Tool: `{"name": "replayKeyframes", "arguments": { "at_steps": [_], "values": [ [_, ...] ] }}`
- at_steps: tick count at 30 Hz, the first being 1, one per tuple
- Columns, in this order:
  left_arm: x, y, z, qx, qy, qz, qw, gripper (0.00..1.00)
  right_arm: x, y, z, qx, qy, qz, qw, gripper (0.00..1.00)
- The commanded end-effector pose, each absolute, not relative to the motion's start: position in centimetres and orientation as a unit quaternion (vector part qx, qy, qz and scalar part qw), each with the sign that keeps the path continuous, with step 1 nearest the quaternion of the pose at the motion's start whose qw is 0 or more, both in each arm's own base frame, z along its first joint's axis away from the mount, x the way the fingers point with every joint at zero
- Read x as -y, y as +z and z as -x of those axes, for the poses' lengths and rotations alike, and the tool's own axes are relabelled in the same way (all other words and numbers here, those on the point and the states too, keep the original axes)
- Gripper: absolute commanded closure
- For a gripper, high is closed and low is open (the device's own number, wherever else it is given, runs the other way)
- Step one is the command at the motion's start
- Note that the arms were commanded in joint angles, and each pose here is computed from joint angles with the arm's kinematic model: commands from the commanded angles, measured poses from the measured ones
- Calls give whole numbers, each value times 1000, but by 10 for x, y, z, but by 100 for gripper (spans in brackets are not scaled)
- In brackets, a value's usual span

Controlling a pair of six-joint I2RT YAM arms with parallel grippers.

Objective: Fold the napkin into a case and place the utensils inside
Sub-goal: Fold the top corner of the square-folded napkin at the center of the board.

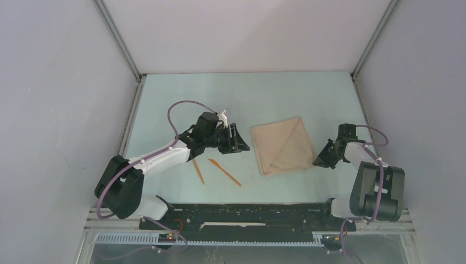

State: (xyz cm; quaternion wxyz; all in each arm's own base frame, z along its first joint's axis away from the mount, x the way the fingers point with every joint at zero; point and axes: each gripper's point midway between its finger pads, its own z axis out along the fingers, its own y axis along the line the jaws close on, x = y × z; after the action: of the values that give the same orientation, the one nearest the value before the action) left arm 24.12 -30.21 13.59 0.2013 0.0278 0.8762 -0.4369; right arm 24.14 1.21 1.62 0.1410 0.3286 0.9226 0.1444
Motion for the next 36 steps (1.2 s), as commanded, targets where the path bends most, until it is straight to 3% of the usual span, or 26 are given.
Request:
{"name": "replayKeyframes", "arguments": {
  "at_steps": [1, 4, 15, 34, 35, 36],
  "values": [
    [307, 145, -242, -864, -454, -44, 214, 44, -10, 25, -253, -923, 145, -317, 162, 90],
    [308, 146, -241, -863, -455, -44, 214, 44, -9, 28, -255, -923, 143, -315, 169, 100],
    [308, 147, -242, -862, -456, -44, 215, 44, 4, 42, -262, -918, 117, -322, 200, 100],
    [307, 142, -239, -864, -456, -43, 209, 45, 9, 32, -260, -921, 112, -326, 182, 100],
    [307, 142, -239, -864, -456, -44, 210, 45, 9, 33, -259, -921, 110, -327, 179, 97],
    [306, 142, -239, -864, -456, -44, 211, 44, 7, 35, -258, -922, 108, -326, 179, 87]
  ]
}}
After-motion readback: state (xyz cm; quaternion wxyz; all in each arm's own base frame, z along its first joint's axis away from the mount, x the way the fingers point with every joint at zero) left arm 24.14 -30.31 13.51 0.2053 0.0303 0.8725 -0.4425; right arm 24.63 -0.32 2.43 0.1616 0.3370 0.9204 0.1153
